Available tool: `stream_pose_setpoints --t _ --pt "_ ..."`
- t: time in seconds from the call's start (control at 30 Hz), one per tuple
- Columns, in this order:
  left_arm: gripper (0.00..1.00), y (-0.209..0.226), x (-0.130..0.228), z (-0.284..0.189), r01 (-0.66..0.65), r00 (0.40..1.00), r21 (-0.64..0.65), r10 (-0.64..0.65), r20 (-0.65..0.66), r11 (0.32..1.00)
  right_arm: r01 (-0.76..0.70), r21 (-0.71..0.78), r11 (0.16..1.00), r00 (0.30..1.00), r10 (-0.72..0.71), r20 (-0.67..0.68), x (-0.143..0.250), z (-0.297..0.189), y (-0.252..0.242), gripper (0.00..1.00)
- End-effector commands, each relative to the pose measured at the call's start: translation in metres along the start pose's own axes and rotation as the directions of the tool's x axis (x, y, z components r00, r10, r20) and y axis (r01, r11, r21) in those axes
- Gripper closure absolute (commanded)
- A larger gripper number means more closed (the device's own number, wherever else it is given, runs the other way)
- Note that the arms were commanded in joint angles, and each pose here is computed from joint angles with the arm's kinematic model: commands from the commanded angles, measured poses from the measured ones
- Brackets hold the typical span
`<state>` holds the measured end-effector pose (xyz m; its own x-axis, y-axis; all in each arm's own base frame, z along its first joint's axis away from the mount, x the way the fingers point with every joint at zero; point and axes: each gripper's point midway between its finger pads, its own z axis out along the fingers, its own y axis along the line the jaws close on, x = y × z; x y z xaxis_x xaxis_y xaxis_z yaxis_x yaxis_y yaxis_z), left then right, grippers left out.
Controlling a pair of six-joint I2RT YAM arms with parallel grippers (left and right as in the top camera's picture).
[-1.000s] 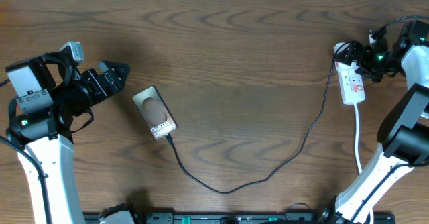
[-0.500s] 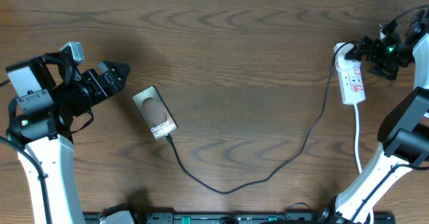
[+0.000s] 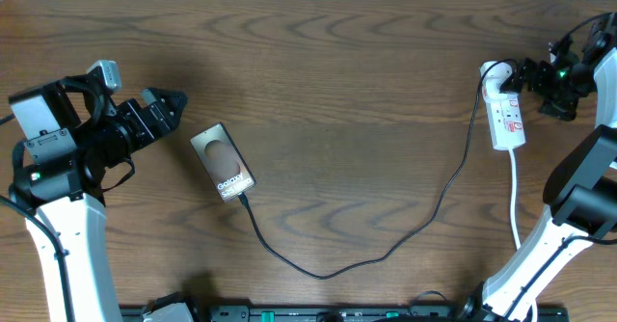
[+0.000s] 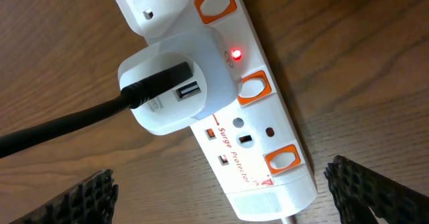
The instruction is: Plug charger to phone and switch on socket
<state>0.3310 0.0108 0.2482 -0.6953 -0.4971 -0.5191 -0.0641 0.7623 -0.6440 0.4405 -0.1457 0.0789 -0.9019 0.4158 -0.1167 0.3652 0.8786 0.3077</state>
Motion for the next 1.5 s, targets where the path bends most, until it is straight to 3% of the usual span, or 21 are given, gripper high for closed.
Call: stream_pose_setpoints --t 0.0,1.0,1.27,1.47 --pt "0.09 -0.006 -0.006 -0.004 -0.026 1.000 0.012 0.026 0.012 1.000 -0.013 0.010 1.000 1.000 0.013 0.020 -0.006 -0.004 -0.001 0.01" --pt "0.09 -0.006 -0.005 -0.003 -0.026 1.000 0.013 0.026 0.010 1.000 -0.050 -0.008 0.999 0.999 0.050 0.020 -0.006 -0.004 0.001 0.01" --pt "0.10 0.026 0.009 -0.016 0.012 1.000 -0.202 -0.011 0.004 0.979 -0.050 -0.008 0.999 0.999 0.050 0.020 -0.006 -0.004 0.001 0.01" --pt "0.09 0.026 0.019 -0.040 -0.004 0.999 -0.288 0.017 0.040 0.958 -0.050 -0.008 0.999 0.999 0.050 0.020 -0.006 -0.004 0.001 0.01"
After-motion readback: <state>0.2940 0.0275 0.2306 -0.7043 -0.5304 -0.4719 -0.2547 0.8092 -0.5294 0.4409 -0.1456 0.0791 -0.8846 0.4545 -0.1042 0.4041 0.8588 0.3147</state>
